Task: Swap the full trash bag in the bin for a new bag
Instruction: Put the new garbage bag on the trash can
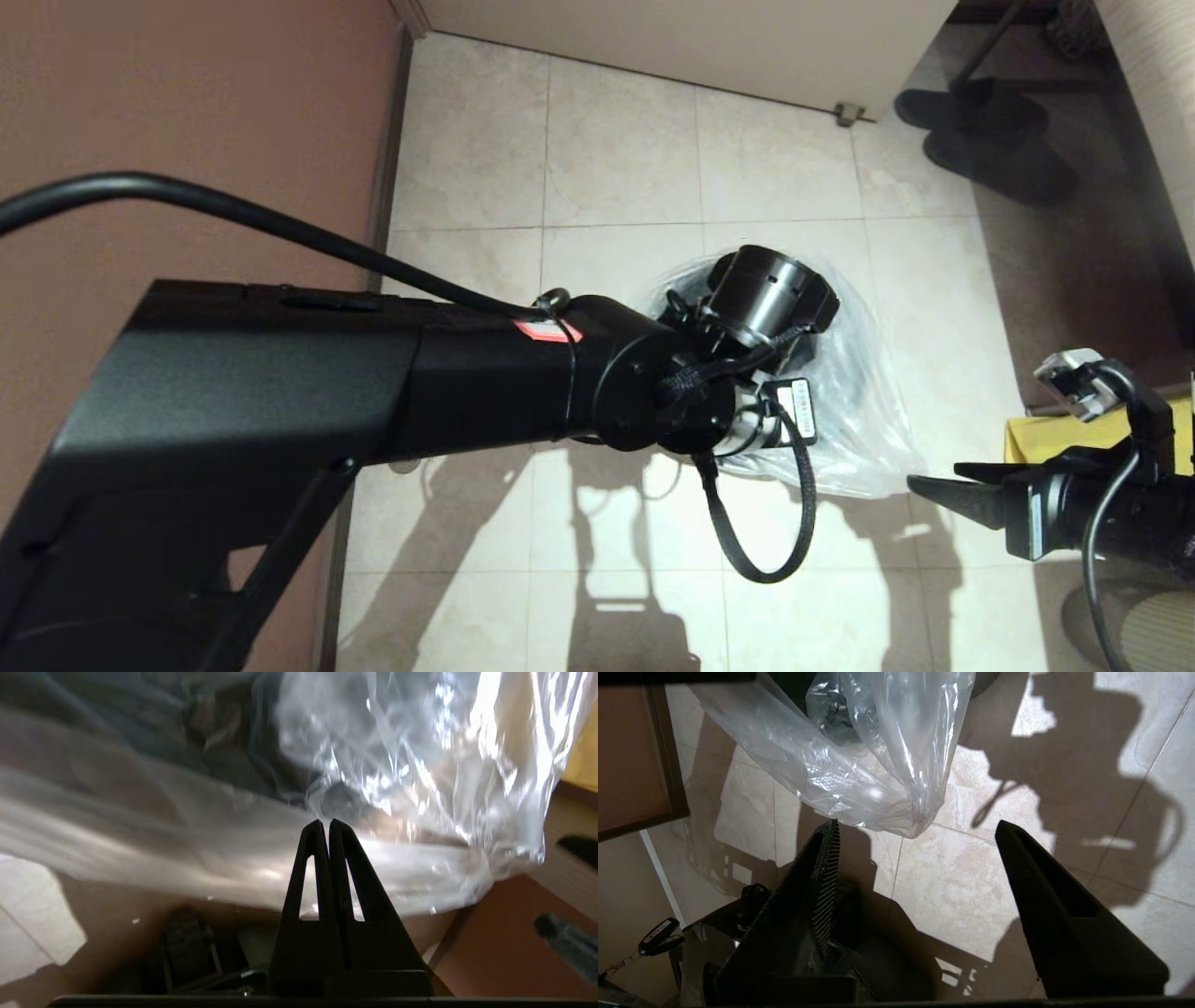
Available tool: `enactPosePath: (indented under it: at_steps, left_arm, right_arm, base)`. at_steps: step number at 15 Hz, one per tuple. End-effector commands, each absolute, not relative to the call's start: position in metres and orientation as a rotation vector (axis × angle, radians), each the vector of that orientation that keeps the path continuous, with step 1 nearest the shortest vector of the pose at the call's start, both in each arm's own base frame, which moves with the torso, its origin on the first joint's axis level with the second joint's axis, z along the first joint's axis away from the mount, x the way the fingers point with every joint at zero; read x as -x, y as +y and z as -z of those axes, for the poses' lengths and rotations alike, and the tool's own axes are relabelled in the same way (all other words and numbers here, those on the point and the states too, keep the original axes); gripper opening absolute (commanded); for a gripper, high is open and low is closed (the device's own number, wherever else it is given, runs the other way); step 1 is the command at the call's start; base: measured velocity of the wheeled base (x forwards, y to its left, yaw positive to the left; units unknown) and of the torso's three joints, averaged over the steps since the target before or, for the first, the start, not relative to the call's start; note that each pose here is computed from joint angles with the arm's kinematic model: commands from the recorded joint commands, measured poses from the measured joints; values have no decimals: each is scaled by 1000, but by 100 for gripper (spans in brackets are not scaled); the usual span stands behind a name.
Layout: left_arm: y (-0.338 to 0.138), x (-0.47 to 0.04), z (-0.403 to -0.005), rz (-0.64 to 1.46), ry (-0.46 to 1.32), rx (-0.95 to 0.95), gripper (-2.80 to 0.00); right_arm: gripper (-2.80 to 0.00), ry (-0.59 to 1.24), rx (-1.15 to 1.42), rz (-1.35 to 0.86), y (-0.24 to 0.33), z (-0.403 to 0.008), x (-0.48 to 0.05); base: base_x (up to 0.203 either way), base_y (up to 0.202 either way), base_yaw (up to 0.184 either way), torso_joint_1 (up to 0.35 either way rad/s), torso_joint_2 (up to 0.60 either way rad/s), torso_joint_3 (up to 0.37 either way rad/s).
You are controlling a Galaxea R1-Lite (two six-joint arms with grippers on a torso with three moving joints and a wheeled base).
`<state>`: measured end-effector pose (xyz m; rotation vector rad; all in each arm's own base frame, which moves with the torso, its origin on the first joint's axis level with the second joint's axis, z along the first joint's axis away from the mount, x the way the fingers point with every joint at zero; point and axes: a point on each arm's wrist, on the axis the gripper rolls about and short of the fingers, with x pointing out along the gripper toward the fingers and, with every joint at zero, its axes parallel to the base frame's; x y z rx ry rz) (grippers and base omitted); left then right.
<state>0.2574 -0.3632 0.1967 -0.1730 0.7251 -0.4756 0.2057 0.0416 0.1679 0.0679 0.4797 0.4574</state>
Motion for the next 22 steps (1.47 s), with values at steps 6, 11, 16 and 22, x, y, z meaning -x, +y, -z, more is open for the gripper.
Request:
enactPosePath:
  at_steps: [6,11,16,22]
  left_arm:
    - [-360,-252,-173,448,798,141,-280]
    - [-361,-261,-159,424,813,134,-280]
    - [-359,-273,-144,389,835,122,-280]
    - [-358,-289,-136,380,792,164,-280]
  right_arm:
    - [0,418,-111,-505,51,-187,-208]
    - [-280,387,-108,-581,68,-199,-210]
    - [-280,445,-94,-635,89,-187,-229]
    - [-280,490,-85,-642,102,-176,-254]
  base:
    - [0,0,0,0,0,0]
    - [0,0,0,0,0,0]
    - [0,0,0,0,0,0]
    - [0,0,0,0,0,0]
